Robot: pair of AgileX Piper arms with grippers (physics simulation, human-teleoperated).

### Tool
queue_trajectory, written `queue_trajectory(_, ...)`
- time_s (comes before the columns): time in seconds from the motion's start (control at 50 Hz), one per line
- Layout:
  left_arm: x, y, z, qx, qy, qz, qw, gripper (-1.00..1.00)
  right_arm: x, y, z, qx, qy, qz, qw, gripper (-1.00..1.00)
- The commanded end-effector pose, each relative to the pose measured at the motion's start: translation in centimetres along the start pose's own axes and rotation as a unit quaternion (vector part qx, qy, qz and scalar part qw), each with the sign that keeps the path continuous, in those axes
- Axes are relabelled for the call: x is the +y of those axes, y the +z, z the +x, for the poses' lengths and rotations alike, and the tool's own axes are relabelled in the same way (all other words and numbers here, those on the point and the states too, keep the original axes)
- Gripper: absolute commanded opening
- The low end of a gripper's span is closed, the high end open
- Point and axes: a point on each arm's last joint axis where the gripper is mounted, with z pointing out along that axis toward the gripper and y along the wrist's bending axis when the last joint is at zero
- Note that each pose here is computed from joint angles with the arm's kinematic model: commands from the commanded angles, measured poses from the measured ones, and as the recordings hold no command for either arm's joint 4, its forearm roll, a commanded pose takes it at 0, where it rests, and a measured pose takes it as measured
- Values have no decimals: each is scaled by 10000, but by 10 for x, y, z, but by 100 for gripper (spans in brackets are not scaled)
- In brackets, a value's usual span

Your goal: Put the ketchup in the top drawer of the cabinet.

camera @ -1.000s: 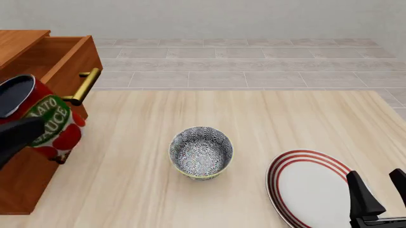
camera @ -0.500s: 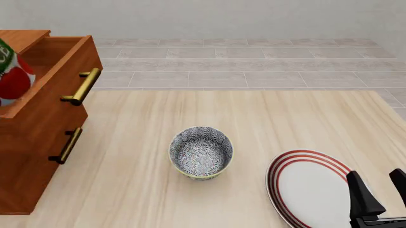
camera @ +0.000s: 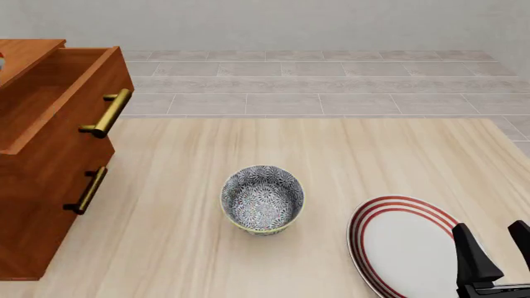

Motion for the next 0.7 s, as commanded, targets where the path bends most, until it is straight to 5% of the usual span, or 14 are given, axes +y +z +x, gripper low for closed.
queue_trajectory(0.02, 10, 21, -6, 199, 144, -374, 9990, -100, 0, 0, 0, 0, 0, 0, 10000, 100)
queue_trajectory(0.06, 9, 27, -5, 277, -28, -275, 9992, -100, 0, 0, 0, 0, 0, 0, 10000, 100)
queue_trajectory(0.4, 25, 76, 17, 746, 209, -715, 9944, -100, 0, 0, 0, 0, 0, 0, 10000, 100)
queue_trajectory(0.7, 44, 109, 26, 986, -76, -1014, 9899, -100, 0, 0, 0, 0, 0, 0, 10000, 100)
